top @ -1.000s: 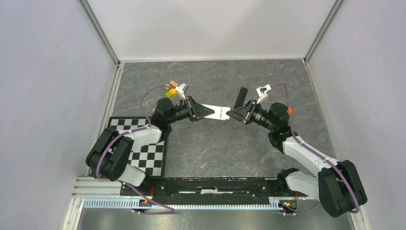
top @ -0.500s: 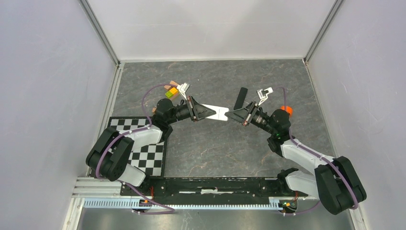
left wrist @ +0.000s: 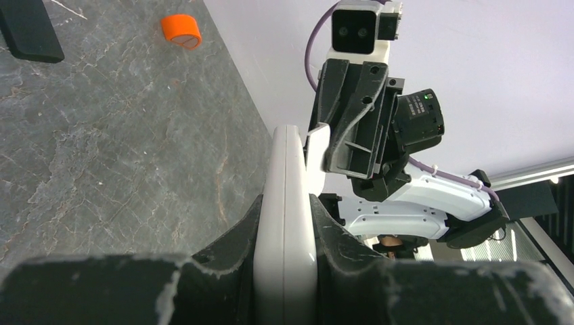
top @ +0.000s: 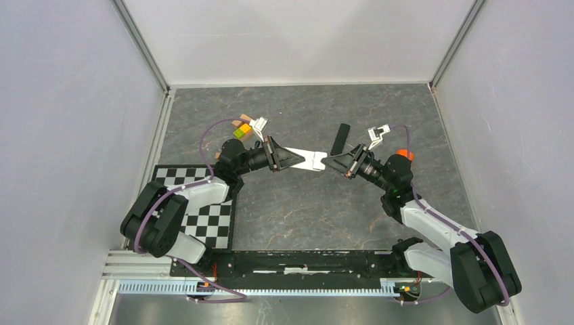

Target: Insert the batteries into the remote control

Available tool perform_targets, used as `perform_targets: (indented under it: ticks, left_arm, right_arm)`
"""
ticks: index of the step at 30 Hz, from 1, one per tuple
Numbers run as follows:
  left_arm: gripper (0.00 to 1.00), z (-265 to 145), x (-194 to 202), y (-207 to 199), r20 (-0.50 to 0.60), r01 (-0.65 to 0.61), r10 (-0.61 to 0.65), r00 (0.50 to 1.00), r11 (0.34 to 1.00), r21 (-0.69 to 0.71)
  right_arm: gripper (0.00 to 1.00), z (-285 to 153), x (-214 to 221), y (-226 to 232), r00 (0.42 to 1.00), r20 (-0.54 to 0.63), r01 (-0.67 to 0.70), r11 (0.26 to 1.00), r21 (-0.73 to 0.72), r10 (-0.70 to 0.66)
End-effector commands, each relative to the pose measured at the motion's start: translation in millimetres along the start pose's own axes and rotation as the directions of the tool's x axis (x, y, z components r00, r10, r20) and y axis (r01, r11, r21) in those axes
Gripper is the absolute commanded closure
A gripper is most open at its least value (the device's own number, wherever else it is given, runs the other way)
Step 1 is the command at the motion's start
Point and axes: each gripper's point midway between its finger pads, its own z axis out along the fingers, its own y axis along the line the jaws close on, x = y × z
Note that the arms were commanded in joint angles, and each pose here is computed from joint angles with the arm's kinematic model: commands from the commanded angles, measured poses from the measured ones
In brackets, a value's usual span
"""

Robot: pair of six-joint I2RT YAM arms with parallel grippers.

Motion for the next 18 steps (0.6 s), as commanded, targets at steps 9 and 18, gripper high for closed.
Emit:
perform_targets:
  ticks: [9,18]
  left_arm:
    - [0.98,-2,-14,-22,0.055,-0.1,0.097,0.994,0.994,0.051]
    - [0.98,0,-15,-24,0.061,-0.086,0.082,0.995,0.994,0.07]
  right_arm:
    - [1.0,0,-4,3,1.0,0.016,0.023,0.999,-0.024,-0.022]
    - [1.0,0,-1,6,1.0,0.01,-0.003,0.998,-0.057,0.003]
